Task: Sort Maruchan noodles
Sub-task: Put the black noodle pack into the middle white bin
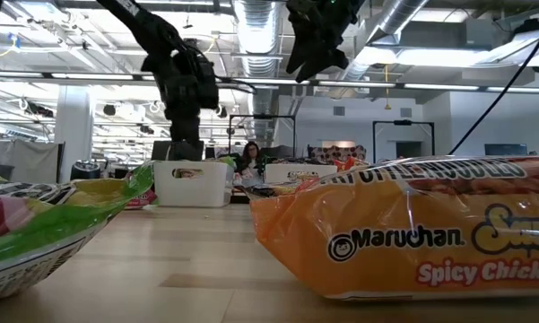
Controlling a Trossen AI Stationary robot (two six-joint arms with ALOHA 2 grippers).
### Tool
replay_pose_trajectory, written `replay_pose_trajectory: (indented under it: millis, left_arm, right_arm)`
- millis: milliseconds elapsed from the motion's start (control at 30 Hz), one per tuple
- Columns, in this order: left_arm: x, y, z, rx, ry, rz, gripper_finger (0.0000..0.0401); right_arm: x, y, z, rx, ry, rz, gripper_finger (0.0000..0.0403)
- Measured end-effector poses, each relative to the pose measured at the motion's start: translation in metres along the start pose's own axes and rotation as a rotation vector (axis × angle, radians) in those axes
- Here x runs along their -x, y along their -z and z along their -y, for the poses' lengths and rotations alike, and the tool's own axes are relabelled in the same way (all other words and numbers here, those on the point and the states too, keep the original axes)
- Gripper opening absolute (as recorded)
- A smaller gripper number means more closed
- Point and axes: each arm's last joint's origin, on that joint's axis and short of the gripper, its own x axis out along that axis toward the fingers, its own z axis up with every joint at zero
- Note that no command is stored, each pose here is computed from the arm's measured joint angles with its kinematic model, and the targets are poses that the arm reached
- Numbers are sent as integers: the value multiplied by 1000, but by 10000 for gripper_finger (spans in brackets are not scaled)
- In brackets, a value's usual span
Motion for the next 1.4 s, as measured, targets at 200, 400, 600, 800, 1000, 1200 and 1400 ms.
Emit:
replay_pose_trajectory:
  millis: [200,400,600,800,1000,1200,1400]
  left_arm:
    - [-13,-2,7,-25,67,-28,0]
    - [0,-11,39,-116,142,46,0]
    - [19,-16,72,-196,145,111,0]
    - [38,-16,92,-212,91,158,0]
    - [52,-14,100,-196,70,202,0]
    - [60,-13,104,-141,71,228,0]
    - [62,-12,109,-73,88,229,0]
  right_arm:
    - [0,3,1,1,7,-37,196]
    - [3,24,1,-3,-3,-248,196]
    - [8,52,-10,20,-2,-499,196]
    - [0,87,-10,-39,96,-721,196]
    - [-25,109,-9,-95,-10,-745,196]
    - [-44,102,-20,58,-259,-555,196]
    - [-51,91,-31,350,-369,-365,196]
